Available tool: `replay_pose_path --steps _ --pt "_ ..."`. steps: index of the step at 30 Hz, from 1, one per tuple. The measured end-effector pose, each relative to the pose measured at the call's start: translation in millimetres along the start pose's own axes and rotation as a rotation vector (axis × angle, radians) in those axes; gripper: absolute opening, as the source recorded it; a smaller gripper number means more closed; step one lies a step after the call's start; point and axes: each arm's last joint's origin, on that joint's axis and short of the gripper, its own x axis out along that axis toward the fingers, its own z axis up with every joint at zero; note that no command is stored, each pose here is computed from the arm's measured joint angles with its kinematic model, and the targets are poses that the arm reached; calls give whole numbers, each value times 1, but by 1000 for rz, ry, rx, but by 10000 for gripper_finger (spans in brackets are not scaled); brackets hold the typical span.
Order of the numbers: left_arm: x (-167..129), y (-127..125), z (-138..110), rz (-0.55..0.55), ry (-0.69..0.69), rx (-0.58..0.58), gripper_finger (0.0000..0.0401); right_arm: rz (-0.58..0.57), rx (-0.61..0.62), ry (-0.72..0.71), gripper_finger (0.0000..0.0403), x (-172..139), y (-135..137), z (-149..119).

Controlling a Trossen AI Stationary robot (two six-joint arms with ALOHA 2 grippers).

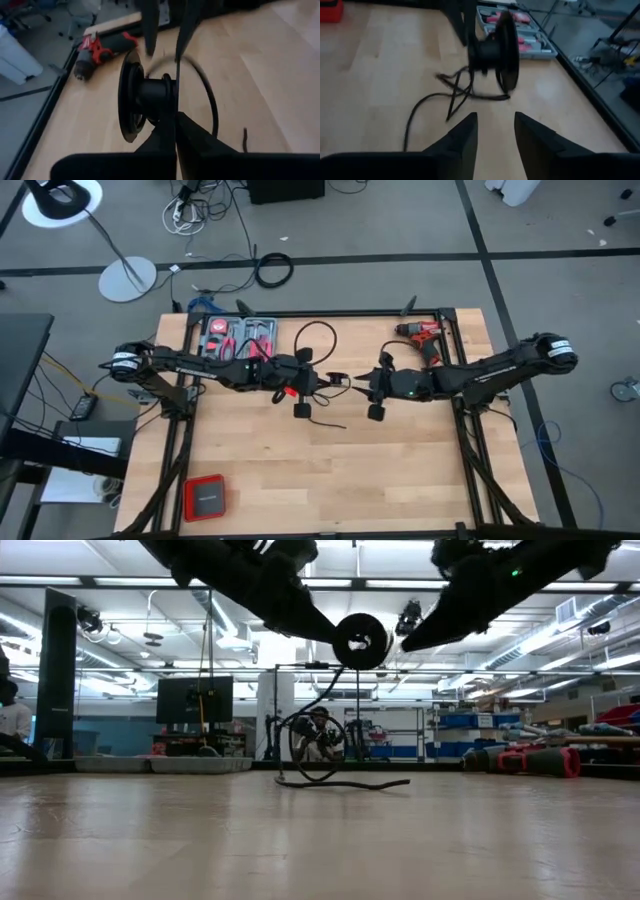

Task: Coil cords
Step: Uncoil the black wire on the spool

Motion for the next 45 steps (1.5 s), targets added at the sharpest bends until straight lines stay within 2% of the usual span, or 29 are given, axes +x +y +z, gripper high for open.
replay_pose_path --steps 3,7,14,21,26,29,32,35,38,45 --pt "-8 2 -1 30 47 7 1 10 82 13 133 -15 -1 0" --pt "-18 4 4 45 33 7 0 45 178 24 129 -21 6 -1" --pt "-25 -2 21 -23 -119 11 0 88 225 10 123 -6 28 -4" --pt "-26 -10 24 -55 -144 26 0 67 208 -26 123 6 26 -7" --pt "-27 -15 28 -161 -206 59 0 150 257 -106 123 15 16 -33" --pt "-27 -18 28 -277 -256 109 0 200 297 -149 123 16 6 -55" --pt "-27 -19 22 -391 -349 157 0 328 342 -206 123 15 0 -67" --pt "-23 -16 11 -424 -404 166 0 410 382 -232 123 13 -5 -73" --pt "-21 -4 4 -427 -456 147 0 440 387 -216 123 14 -9 -76" --pt "-3 23 -18 -471 -454 19 0 417 405 -202 116 32 -17 -70"
